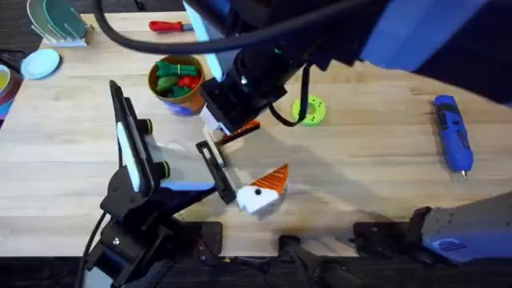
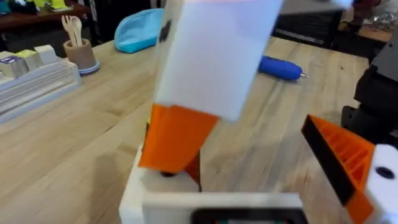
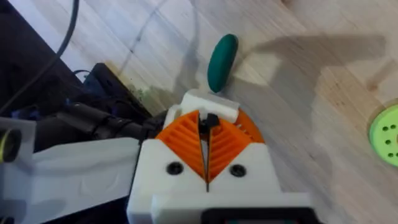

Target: Pick up the gripper from the table and insert it into the empty holder that is missing its gripper. Then pick up a screw, insert it into the mounting hole, and use the screwdriver to tighten it. Finally, clean up the table by picking up the vegetable and placing it into the bucket.

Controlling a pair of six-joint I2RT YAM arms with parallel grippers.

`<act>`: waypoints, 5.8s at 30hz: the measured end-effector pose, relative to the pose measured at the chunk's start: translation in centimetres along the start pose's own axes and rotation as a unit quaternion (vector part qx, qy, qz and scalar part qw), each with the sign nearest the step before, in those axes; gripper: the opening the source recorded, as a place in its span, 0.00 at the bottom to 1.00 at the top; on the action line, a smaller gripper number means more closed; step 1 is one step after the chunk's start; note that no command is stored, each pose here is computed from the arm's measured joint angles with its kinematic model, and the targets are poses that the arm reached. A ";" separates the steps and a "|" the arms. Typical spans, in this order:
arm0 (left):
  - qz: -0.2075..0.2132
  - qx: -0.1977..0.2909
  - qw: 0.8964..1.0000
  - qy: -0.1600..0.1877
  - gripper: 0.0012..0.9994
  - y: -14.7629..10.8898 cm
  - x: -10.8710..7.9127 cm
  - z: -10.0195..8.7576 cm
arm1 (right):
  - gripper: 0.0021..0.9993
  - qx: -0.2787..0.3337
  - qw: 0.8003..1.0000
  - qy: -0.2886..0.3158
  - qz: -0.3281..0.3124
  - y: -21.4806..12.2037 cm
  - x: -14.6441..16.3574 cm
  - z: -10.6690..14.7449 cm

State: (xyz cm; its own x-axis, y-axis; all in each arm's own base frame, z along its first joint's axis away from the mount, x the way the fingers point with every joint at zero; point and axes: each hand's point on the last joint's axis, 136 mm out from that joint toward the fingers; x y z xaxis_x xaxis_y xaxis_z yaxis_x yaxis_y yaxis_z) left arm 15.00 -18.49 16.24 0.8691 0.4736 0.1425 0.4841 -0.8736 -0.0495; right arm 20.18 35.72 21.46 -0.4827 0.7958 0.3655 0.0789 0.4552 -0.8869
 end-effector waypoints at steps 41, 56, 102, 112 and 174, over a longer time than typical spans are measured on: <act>0.002 0.000 1.000 0.007 0.99 0.0 -0.1 0.0 | 0.78 -0.069 0.992 0.088 0.056 -13.5 -9.6 3.6; -0.001 0.000 1.000 0.007 0.99 0.0 0.0 0.0 | 0.79 -0.139 0.987 0.082 -0.007 -16.6 -10.7 14.1; -0.028 0.005 1.000 0.010 0.01 0.0 1.0 0.1 | 0.88 0.023 0.861 0.433 0.266 -13.0 -43.1 15.8; -0.028 0.005 1.000 0.011 0.01 0.0 1.0 0.1 | 0.88 -0.011 0.851 0.437 0.291 -14.6 -48.8 17.8; -0.041 0.007 0.999 0.010 0.01 -0.1 1.4 0.2 | 0.02 -0.300 0.873 0.244 0.299 -23.8 -42.5 5.4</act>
State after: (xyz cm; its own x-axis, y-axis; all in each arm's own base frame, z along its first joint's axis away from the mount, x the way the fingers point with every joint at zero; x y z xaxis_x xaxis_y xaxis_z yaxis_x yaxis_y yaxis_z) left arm 16.21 -17.75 16.22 0.8246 0.5404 0.1672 0.5546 -0.8305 -0.0510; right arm 34.12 -11.12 25.50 0.2179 0.9714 0.0939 0.7020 -0.0891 -0.7065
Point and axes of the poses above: each hand's point on the last joint's axis, 136 mm out from that joint toward the fingers, its own y axis out along the fingers, its own x axis along the line the jaws close on, z = x × y, and after that the axes turned 13 degrees about y, right-handed
